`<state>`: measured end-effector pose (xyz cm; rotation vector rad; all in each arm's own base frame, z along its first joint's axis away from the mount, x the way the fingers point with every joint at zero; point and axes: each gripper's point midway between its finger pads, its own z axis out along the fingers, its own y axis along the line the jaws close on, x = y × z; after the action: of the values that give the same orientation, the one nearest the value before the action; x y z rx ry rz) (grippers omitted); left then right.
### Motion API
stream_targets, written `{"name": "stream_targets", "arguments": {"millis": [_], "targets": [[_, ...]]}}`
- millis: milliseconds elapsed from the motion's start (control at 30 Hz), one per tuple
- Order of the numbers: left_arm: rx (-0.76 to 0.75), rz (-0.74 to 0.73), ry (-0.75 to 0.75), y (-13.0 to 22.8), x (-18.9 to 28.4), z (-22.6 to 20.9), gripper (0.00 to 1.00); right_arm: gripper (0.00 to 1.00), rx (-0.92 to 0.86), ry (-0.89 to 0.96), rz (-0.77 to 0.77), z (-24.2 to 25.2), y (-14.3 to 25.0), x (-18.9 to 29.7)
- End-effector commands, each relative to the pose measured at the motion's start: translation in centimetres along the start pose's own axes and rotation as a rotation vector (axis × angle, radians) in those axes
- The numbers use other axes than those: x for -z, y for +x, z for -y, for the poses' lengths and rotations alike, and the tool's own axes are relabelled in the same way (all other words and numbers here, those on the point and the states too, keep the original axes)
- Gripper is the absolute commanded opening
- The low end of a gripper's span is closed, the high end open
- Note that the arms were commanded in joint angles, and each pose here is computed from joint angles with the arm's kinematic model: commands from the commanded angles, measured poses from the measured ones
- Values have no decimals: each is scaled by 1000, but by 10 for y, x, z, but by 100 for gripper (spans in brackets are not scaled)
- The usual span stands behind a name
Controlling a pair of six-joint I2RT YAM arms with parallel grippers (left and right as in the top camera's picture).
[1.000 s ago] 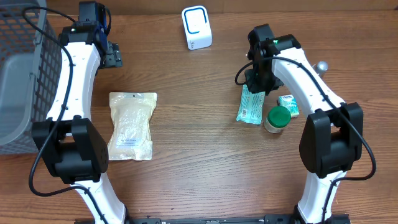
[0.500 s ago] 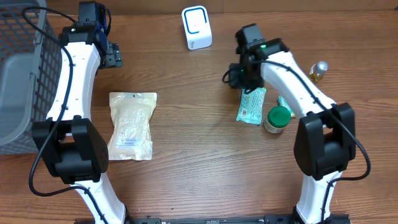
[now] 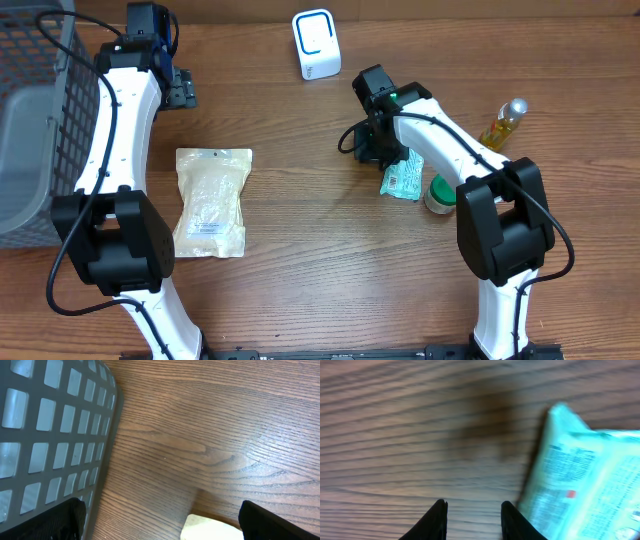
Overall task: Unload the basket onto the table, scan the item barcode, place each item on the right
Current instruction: 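Carry the wipes pack to the right and set it down, then release the wipes pack and move the right gripper toward the clear bag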
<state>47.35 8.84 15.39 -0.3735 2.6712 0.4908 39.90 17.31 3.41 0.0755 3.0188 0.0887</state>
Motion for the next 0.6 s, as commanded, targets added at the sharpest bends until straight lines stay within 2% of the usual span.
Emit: {"name": "stream_targets", "arguments": {"millis": [0,167,400,433,567], "targets": [[10,18,-7,-4,5,0,100,32,-44,63,-13,26,-1,-3],[10,18,-7,-4,5,0,100,32,-80,73,-37,42,-1,-2],[10,18,-7,-4,5,0,100,31,-80,5,-50,28,0,-3],[10,18,-7,-4,5,0,99,29,-77,0,-45,26,-1,-3],[10,18,-7,-4,5,0,100,10,-58,-47,-31,11,-3,-3]]}}
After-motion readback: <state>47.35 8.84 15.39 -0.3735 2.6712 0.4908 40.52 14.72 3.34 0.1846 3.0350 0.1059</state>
